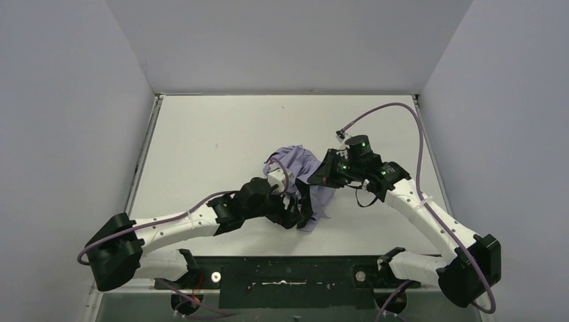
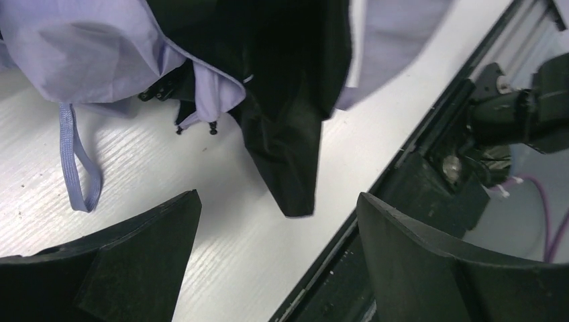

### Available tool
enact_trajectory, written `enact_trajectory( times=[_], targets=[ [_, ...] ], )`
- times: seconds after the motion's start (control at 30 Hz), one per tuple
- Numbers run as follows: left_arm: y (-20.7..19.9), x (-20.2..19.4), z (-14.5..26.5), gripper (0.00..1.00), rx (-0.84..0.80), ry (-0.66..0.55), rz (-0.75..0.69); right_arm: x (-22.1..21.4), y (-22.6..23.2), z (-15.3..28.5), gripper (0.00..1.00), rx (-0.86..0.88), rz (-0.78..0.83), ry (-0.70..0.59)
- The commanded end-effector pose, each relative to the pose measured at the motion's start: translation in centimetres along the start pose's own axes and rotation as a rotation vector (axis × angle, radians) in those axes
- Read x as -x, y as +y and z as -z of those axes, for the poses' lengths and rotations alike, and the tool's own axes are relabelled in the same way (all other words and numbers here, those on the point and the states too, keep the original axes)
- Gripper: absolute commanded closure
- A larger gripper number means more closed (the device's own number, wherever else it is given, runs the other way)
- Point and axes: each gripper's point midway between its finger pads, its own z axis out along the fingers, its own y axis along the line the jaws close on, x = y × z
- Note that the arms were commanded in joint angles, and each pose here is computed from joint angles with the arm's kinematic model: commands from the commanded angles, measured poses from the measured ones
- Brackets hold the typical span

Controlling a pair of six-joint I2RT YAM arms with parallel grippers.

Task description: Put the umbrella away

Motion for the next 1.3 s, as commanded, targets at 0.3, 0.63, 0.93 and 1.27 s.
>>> enact_trajectory(
  times=[0.3,0.63,0.93,1.27],
  targets=[
    [-1.1,1.1,-4.5,0.16,0.008,-0.032,-0.01,1.4,3.7,1.3,0.97,0.137,-0.01,-0.088],
    [0.7,-0.7,-4.4,0.78,0.063,0.004,0.02,1.5,2.9,1.7,0.97,0.087,0.016,-0.105],
    [6.2,0.8,-1.4,1.0,0.188,-0.044,0.06,1.5,2.0,2.0,0.96,0.034,0.054,-0.106],
    [10.9,2.6,-0.7,0.93,0.251,-0.036,0.059,1.6,4.1,2.3,0.95,0.118,0.044,-0.085]
  ],
)
